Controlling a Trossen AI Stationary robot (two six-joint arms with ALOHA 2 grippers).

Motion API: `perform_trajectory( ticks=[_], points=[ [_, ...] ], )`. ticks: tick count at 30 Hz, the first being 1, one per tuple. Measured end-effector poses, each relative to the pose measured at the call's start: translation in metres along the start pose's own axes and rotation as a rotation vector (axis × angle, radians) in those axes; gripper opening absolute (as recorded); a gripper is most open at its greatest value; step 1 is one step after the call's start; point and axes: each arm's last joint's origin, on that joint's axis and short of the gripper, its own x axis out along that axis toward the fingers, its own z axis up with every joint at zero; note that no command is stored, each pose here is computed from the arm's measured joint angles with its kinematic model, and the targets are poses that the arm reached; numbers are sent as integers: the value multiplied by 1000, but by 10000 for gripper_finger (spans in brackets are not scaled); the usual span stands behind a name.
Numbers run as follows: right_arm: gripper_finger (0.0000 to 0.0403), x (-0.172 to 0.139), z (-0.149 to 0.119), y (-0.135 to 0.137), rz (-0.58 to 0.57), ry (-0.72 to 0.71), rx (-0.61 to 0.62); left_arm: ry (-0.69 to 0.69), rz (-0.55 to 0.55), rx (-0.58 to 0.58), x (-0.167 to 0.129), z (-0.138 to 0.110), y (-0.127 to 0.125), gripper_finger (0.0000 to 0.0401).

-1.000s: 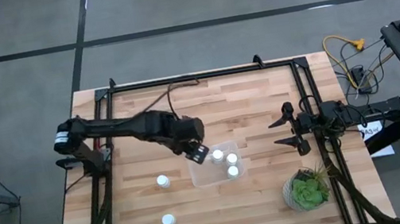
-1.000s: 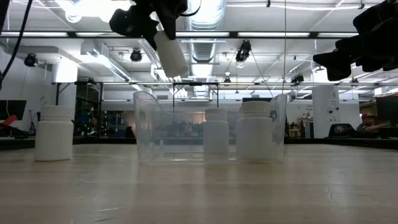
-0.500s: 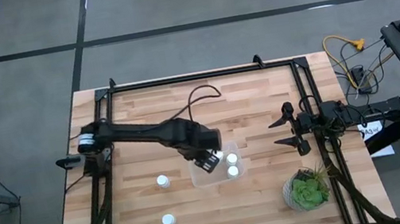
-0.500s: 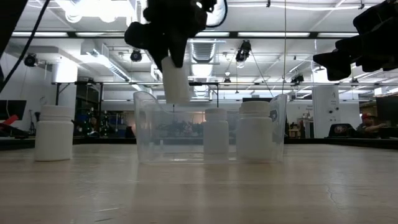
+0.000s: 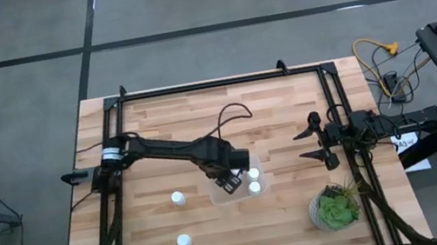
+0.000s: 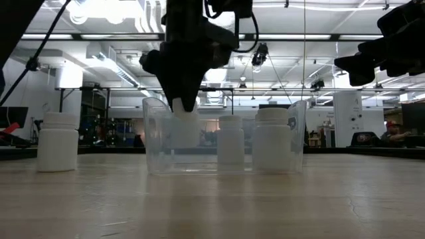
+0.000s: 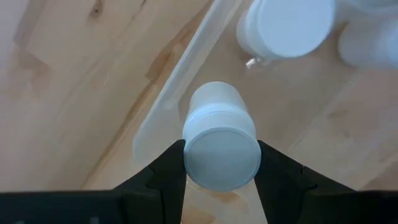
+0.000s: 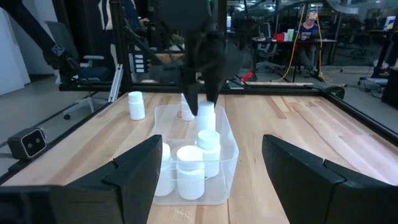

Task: Pick and place pill bottles into a basket
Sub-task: Put the white medicine bottle into the transparent bin

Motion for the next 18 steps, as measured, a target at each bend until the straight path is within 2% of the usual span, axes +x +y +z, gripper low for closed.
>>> perform_trajectory(
  ticks=[6, 18],
  points=[
    [265, 0, 0, 0, 0, 0, 3, 14, 23, 21, 11, 2, -2, 141],
    [265, 0, 0, 0, 0, 0, 8, -16, 55, 28, 12, 3, -2, 141]
  ],
)
